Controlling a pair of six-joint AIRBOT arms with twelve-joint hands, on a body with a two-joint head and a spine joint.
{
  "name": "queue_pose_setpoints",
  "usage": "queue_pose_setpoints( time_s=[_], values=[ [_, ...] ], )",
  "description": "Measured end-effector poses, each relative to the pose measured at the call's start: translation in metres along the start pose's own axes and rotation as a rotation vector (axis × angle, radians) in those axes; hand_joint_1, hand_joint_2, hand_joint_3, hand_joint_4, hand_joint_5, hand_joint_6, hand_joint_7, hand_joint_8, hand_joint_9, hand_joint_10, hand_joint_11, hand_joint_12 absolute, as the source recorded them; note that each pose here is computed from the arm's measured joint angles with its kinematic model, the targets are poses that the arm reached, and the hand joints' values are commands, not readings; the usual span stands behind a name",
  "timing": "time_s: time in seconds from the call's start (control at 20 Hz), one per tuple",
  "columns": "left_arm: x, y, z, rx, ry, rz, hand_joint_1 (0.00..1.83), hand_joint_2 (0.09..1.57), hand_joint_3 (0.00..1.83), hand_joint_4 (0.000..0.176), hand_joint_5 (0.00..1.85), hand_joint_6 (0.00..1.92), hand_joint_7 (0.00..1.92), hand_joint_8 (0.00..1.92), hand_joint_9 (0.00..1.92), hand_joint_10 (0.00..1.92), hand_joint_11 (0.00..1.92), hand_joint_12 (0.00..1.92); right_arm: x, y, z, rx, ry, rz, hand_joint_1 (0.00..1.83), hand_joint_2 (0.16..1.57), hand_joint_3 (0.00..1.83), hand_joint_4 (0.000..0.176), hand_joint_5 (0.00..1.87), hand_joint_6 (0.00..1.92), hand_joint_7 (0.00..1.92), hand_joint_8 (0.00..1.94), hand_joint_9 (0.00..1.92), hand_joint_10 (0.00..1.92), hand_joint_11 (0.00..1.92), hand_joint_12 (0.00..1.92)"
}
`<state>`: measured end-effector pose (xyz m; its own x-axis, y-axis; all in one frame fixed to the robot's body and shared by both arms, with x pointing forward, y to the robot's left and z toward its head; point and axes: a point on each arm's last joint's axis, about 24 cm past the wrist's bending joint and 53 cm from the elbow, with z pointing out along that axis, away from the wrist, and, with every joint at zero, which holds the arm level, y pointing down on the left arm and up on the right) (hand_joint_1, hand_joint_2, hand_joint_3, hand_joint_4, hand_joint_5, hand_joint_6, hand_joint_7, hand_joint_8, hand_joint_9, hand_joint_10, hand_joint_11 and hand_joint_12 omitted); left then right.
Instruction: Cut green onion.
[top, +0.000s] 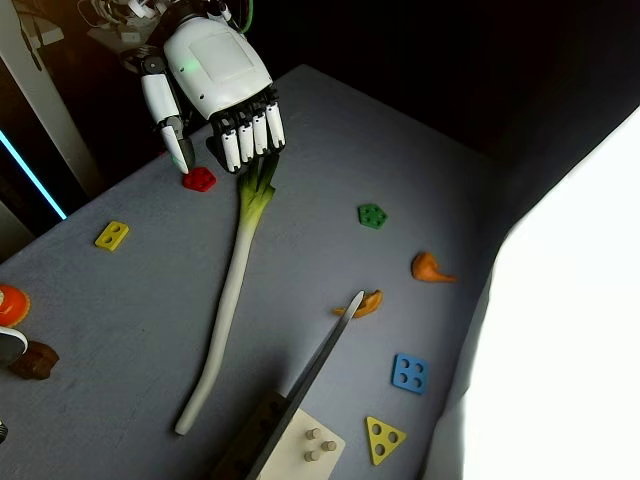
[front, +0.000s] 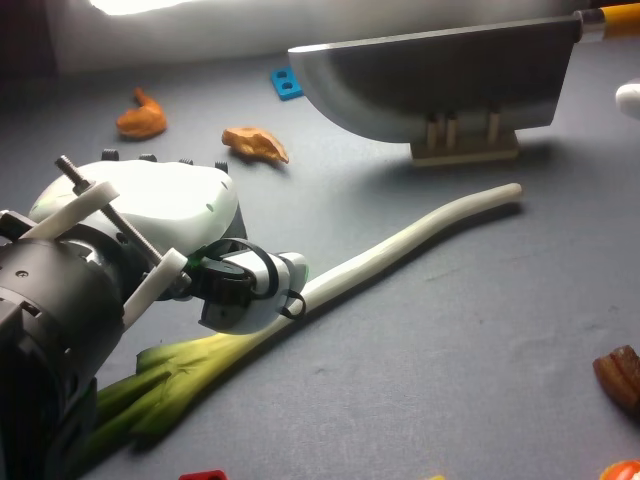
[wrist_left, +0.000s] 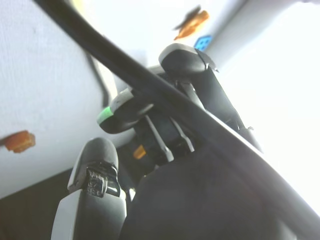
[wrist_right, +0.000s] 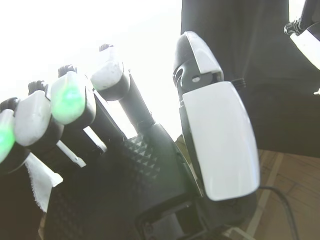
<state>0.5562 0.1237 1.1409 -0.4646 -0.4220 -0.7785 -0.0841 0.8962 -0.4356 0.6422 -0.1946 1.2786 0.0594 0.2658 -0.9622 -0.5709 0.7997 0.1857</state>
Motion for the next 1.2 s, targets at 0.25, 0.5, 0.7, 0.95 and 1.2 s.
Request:
queue_pose_setpoints(
  time_s=[0.25,0.5,0.7,0.95,1.2],
  values=[
    [-0.004,0.001,-0.001,-0.005,-0.017,0.006,0.08,1.33,0.01,0.049,0.04,0.01,0.09,0.00,0.06,0.00,0.00,0.30,0.000,0.000,0.000,-0.001,-0.001,-0.006,0.15,1.14,0.03,0.000,0.04,0.01,0.06,0.01,0.00,0.00,0.00,0.00],
    [0.000,0.009,-0.006,-0.052,-0.004,-0.027,0.03,1.33,0.00,0.041,0.03,0.01,0.11,0.01,0.09,0.01,0.00,0.28,-0.002,-0.005,0.000,0.021,-0.009,0.013,0.20,1.12,0.01,0.000,0.02,0.00,0.04,0.00,0.00,0.00,0.00,0.00],
    [-0.003,0.016,-0.009,-0.100,-0.013,-0.068,0.11,1.33,0.00,0.035,0.09,0.01,0.11,0.00,0.08,0.00,0.00,0.31,-0.002,-0.026,-0.001,0.103,-0.011,0.085,0.63,1.00,0.00,0.000,0.00,0.00,0.00,0.00,0.00,0.00,0.00,0.00],
    [0.000,0.026,-0.010,-0.143,-0.005,-0.139,0.22,1.33,0.00,0.042,0.11,0.01,0.13,0.00,0.09,0.00,0.00,0.47,-0.001,-0.044,0.003,0.129,-0.021,0.189,1.11,0.98,0.00,0.018,0.00,0.00,0.00,0.00,0.00,0.00,0.00,0.00],
    [0.011,0.040,-0.018,-0.202,-0.004,-0.199,0.25,1.32,0.00,0.025,0.13,0.01,0.15,0.00,0.12,0.01,0.00,0.47,0.004,-0.075,0.012,0.202,-0.056,0.385,1.09,0.98,0.00,0.014,0.00,0.00,0.00,0.00,0.00,0.00,0.00,0.00]
  ],
)
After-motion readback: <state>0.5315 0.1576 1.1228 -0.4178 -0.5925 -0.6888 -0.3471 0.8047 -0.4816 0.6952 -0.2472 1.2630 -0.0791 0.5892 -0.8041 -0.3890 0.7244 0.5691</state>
